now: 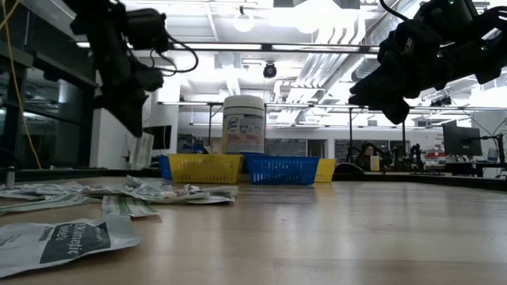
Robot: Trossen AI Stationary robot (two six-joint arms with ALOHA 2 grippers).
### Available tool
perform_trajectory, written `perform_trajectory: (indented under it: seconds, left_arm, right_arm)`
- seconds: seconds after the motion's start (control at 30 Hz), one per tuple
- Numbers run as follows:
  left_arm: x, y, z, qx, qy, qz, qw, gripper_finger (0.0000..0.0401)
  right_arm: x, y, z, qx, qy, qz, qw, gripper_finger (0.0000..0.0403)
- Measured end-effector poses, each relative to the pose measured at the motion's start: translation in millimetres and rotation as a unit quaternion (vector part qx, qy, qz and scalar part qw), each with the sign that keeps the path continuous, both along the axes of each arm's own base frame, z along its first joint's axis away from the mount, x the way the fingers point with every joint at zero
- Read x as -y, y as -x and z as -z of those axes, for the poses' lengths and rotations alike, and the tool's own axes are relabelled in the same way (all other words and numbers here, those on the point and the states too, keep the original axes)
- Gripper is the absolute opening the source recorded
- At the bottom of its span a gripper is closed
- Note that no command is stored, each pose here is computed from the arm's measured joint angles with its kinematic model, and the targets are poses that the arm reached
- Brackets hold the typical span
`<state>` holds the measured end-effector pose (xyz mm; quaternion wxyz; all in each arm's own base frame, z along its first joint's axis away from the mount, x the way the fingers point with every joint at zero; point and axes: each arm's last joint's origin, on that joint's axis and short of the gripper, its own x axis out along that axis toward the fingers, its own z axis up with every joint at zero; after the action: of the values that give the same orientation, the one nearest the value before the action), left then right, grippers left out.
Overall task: Pick & Place First Aid Supplies
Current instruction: Put the green bandage pad into the left yellow bin
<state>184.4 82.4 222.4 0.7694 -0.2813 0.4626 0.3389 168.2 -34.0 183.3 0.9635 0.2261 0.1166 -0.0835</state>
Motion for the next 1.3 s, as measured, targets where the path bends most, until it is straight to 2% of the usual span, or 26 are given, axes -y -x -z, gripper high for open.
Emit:
perform_trajectory:
  seconds: [0.23, 0.33, 0.5, 0.9, 1.3]
  left_arm:
    - [-5.5, -5.6, -31.3, 0.01, -0.054, -0.022, 0.998, 0.0]
    - [-10.5, -14.1, -43.3, 0.063, -0.088, -0.044, 0.993, 0.0]
    - [-17.0, -29.7, -52.4, 0.147, -0.119, -0.048, 0.981, 0.0]
    - [-34.1, -69.0, -26.5, 0.183, -0.113, -0.078, 0.973, 0.0]
    - [-42.7, -84.3, 8.2, 0.122, -0.113, -0.105, 0.98, 0.0]
  right_arm:
    - [-0.1, 0.0, 0.0, 0.0, 0.0, 0.0, 1.0, 0.011]
    - [-0.1, 0.0, 0.0, 0.0, 0.0, 0.0, 1.0, 0.011]
    - [0.0, 0.0, 0.0, 0.0, 0.0, 0.0, 1.0, 0.011]
    - [-0.1, 0.0, 0.1, 0.0, 0.0, 0.0, 1.0, 0.011]
    - [-0.1, 0.0, 0.0, 0.0, 0.0, 0.0, 1.0, 0.011]
